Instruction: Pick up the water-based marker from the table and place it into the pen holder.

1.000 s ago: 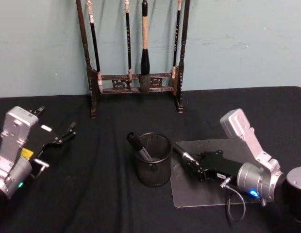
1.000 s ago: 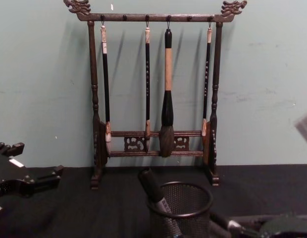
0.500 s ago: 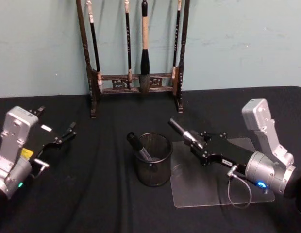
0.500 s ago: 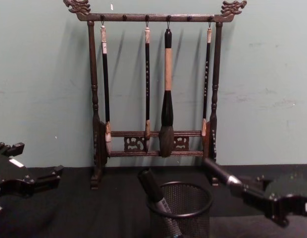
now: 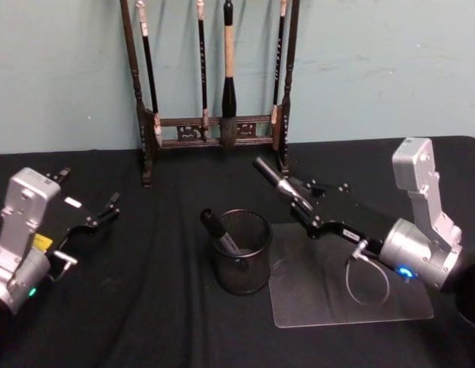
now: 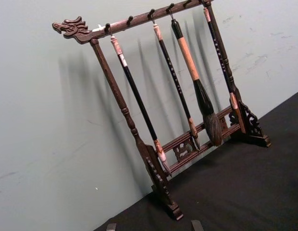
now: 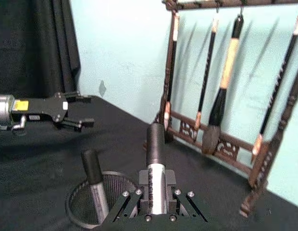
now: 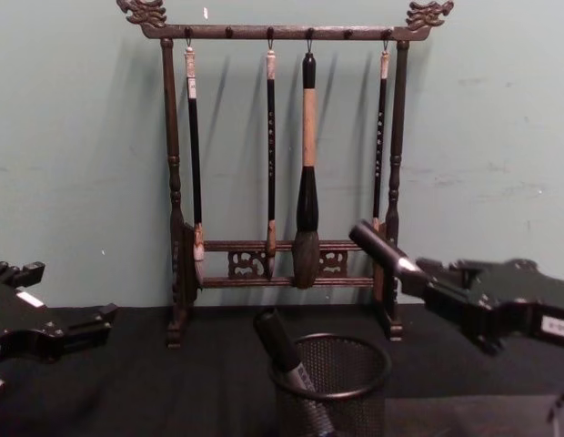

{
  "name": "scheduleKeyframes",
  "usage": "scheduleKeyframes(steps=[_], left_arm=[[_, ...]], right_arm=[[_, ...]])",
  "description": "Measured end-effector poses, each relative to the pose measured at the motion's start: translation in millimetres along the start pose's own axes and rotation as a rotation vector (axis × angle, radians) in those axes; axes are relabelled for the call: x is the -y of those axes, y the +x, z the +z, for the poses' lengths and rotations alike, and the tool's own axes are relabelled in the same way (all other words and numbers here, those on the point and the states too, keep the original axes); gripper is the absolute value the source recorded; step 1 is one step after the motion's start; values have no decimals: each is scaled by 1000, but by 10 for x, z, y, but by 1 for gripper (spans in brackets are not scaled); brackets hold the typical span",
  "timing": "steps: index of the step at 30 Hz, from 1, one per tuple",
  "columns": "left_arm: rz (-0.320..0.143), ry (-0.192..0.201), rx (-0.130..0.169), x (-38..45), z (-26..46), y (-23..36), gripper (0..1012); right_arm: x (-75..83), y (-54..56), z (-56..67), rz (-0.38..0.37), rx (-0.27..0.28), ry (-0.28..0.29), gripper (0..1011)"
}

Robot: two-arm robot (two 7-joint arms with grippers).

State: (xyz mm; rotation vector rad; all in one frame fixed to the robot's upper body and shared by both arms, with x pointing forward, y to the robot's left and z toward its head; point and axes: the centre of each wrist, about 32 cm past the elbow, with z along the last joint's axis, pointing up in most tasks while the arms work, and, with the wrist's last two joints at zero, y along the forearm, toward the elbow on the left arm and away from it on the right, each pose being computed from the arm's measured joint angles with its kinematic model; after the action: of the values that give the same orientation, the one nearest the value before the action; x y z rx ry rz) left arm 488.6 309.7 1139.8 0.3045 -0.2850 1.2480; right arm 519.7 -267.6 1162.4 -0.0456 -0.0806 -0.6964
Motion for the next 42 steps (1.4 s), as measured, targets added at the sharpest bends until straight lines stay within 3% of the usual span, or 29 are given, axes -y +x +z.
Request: scheduleKeyframes(steps=[9,10,14,17,22,42], left_arm=[[0,0,0,0,0,0,1009],[0,0,0,0,0,0,1009],[0,0,0,0,0,0,1009],[0,0,0,0,0,0,1009],[0,0,0,0,0,0,1009],[0,0,0,0,0,0,1009]], right_arm=[[-113,41,32,22,8,18,200],[-301,78,42,58,10,34,200],[-403,93,45,80,11,39,200],[-577,105,33,122,8,42,200],[-691,109,7,149,3,41,200],[-842,6,-159,188,-63,42,200]])
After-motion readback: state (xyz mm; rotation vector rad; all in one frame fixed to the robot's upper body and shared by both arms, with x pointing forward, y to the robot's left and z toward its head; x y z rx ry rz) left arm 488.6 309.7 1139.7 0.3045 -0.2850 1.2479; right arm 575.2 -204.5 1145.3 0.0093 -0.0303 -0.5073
